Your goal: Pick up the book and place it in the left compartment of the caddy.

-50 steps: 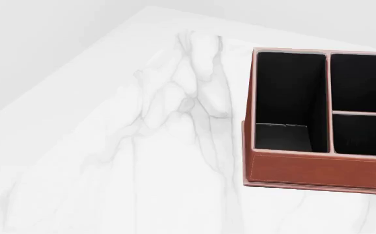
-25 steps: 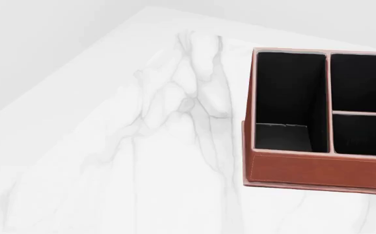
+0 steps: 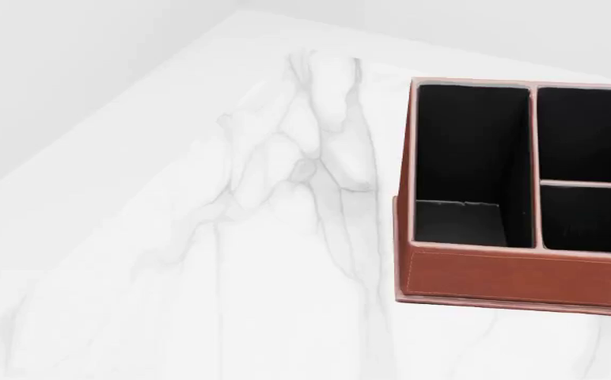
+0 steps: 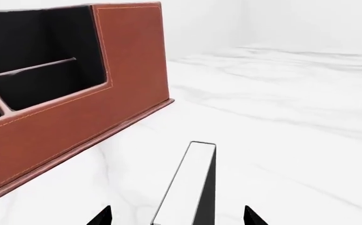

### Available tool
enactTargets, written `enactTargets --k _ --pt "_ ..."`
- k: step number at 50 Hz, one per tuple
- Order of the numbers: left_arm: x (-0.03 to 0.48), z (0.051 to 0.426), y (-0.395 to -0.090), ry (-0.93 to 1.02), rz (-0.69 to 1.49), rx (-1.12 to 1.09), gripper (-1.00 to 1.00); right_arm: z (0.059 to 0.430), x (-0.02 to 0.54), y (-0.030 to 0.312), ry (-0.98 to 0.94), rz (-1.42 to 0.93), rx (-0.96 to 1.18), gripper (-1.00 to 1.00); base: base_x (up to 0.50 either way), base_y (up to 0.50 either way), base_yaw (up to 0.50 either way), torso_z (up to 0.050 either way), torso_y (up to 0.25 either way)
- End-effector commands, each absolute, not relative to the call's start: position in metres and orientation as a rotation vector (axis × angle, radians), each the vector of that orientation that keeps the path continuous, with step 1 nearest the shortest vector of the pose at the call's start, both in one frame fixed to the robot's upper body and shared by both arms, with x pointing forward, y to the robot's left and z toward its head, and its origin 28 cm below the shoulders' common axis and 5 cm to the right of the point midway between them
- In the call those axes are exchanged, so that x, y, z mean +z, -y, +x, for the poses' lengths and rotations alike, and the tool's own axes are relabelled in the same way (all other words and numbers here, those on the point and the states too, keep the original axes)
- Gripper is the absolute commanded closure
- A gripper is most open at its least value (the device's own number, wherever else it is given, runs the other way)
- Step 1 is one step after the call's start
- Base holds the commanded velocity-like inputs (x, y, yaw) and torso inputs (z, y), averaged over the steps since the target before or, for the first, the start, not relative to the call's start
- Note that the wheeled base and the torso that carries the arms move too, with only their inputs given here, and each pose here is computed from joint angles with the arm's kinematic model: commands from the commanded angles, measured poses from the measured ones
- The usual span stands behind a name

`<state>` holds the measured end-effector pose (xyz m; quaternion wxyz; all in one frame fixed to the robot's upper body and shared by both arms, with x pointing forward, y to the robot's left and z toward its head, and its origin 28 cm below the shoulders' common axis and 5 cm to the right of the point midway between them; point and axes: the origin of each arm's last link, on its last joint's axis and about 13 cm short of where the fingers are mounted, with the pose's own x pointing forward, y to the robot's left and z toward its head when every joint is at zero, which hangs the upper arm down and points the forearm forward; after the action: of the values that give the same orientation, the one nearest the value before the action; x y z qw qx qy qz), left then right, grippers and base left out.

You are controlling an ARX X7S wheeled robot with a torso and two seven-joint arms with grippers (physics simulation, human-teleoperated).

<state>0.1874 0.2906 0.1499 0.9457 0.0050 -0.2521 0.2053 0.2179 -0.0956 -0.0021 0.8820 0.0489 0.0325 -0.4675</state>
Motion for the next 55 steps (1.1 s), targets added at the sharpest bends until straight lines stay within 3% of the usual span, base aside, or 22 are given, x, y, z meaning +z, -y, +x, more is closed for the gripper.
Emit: enactTargets --k 1,55 --pt "0.146 0.193 -0.295 0.472 0.005 0.433 -1.00 0.220 -0.008 0.092 -0.092 0.107 -0.952 -1.00 0.00 0.00 0.00 0.000 0.000" --pt "0.146 0.195 -0.293 0.467 0.008 0.425 -1.00 0.228 -0.016 0.098 -0.122 0.100 -0.981 -1.00 0.00 0.00 0.00 0.000 0.000"
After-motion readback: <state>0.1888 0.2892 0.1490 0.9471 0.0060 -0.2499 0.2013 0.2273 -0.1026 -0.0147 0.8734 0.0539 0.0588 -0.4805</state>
